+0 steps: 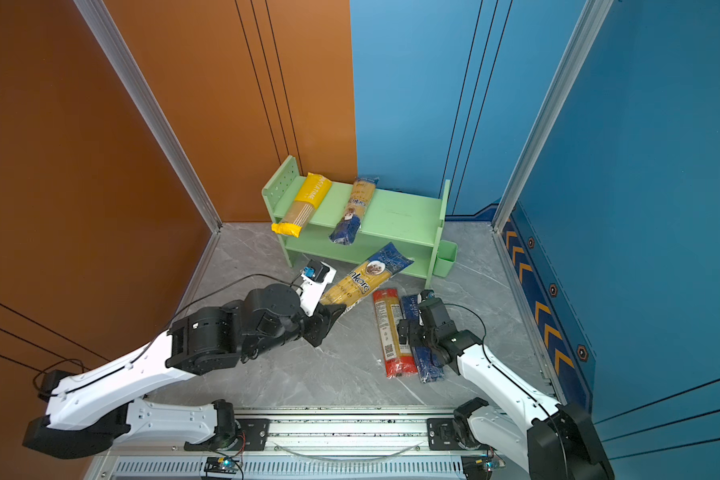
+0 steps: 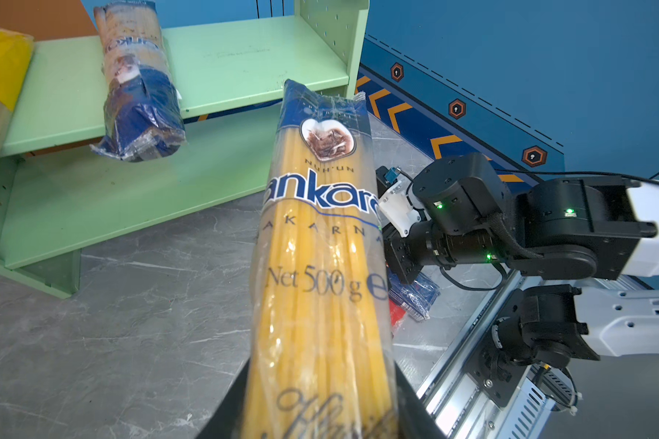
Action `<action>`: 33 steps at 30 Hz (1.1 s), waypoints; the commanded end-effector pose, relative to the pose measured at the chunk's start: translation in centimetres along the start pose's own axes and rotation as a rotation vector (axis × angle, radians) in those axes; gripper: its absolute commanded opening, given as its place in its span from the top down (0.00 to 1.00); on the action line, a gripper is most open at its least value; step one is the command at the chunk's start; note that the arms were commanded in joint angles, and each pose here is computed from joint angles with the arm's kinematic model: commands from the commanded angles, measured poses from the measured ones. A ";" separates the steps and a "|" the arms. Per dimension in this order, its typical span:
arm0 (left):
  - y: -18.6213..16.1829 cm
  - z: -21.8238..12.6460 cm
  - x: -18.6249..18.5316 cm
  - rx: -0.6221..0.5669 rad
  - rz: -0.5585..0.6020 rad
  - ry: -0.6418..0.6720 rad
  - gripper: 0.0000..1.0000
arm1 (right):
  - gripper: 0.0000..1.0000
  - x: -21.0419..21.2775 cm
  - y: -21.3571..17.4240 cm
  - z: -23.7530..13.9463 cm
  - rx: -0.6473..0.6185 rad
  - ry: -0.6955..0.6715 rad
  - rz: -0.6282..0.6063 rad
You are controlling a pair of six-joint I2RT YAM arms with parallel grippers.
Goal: Place and organize the pasta boxes and bags onto the shelf
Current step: 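Lift the ankara pack upright with the left gripper and swing it toward the shelf, then carry the ankara pack over the upper tier with the left gripper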
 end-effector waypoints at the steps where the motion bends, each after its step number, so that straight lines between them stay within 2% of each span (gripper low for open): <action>1: 6.6 -2.8 0.8 -0.303 -0.055 0.061 1.00 | 0.00 0.1 0.2 -0.5 0.007 0.009 0.006; 6: 9.3 -2.2 0.9 -0.405 -0.027 0.153 1.00 | 0.00 0.1 0.1 -0.4 0.006 0.015 0.023; 15: 13.3 0.8 2.7 -0.534 -0.073 0.289 1.00 | 0.00 -0.1 0.0 -1.0 -0.018 0.026 0.036; 24: 15.5 6.9 4.9 -0.532 -0.114 0.346 1.00 | 0.00 -0.4 -0.3 -1.7 -0.027 0.025 0.047; 33: 15.8 13.4 5.4 -0.483 -0.130 0.389 1.00 | 0.00 -0.6 -0.4 -2.4 -0.046 0.032 0.062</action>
Point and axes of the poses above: each gripper's point midway between its finger pads, its own z axis out along the fingers, its own x axis along the line the jaws close on, y = z × x, the point moved 8 cm from there along -z, back along the fingers, and after that the axes turned 9 degrees about z, right-handed, at the moved point
